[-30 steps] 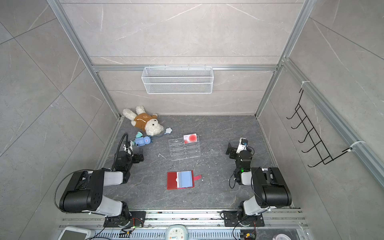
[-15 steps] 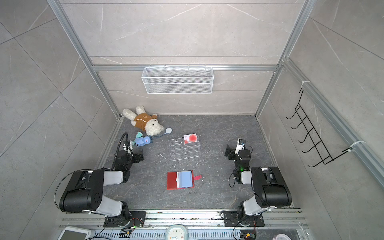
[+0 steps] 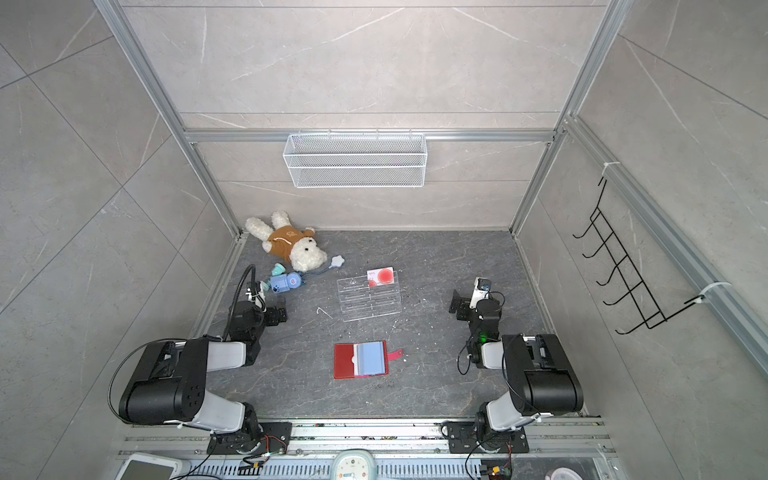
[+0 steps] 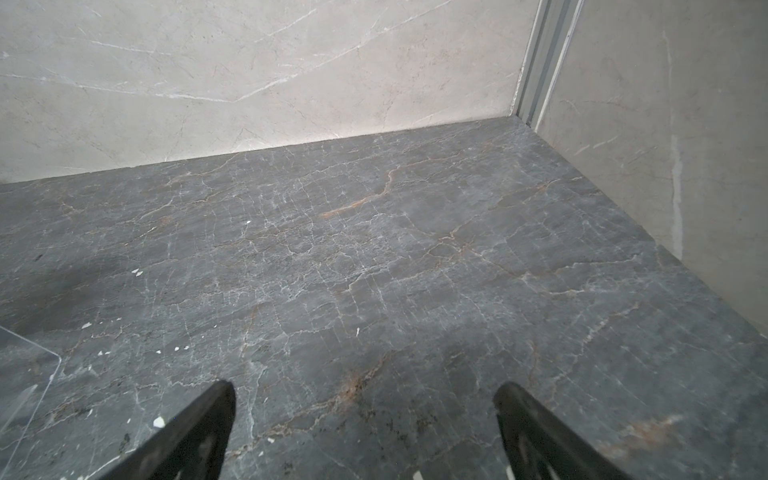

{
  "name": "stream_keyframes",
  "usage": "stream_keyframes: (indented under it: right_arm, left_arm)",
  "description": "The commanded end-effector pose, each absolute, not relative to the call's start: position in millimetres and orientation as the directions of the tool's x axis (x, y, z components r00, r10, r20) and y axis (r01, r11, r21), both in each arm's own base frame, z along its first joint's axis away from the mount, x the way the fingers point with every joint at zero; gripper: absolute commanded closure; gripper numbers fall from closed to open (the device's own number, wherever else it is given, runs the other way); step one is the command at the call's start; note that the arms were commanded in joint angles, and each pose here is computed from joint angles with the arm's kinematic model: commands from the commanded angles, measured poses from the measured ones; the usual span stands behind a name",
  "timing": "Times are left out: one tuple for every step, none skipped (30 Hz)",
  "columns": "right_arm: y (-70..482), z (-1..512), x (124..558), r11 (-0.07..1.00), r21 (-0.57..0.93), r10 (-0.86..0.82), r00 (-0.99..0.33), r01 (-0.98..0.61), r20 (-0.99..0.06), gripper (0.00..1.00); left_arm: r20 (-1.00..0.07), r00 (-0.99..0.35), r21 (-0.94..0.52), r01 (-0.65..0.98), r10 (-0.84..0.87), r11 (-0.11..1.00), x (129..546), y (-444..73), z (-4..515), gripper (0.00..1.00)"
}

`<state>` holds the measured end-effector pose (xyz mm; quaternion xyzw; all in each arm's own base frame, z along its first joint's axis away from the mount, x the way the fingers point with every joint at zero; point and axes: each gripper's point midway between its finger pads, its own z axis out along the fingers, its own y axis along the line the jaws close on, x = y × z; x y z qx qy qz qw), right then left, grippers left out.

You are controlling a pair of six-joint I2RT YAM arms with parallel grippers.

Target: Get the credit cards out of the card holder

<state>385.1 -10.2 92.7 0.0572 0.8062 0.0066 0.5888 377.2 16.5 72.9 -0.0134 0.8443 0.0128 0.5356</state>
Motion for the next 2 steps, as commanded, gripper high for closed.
stream_keyframes:
  right_arm:
    - [-6.3, 98.0, 387.4, 0.996, 0.063, 0.079, -0.296, 0.064, -0.952, 0.0]
    - [-6.0, 98.7, 386.8, 0.996, 0.063, 0.079, -0.291, 0.061, -0.953, 0.0]
  left_arm:
    - [-0.921, -0.389, 0.002, -0.056, -0.02, 0.998, 386.5, 20.7, 85.5, 0.0]
    - [-0.921, -0.388, 0.002, -0.057, -0.021, 0.998, 386.7, 20.9, 85.7, 0.0]
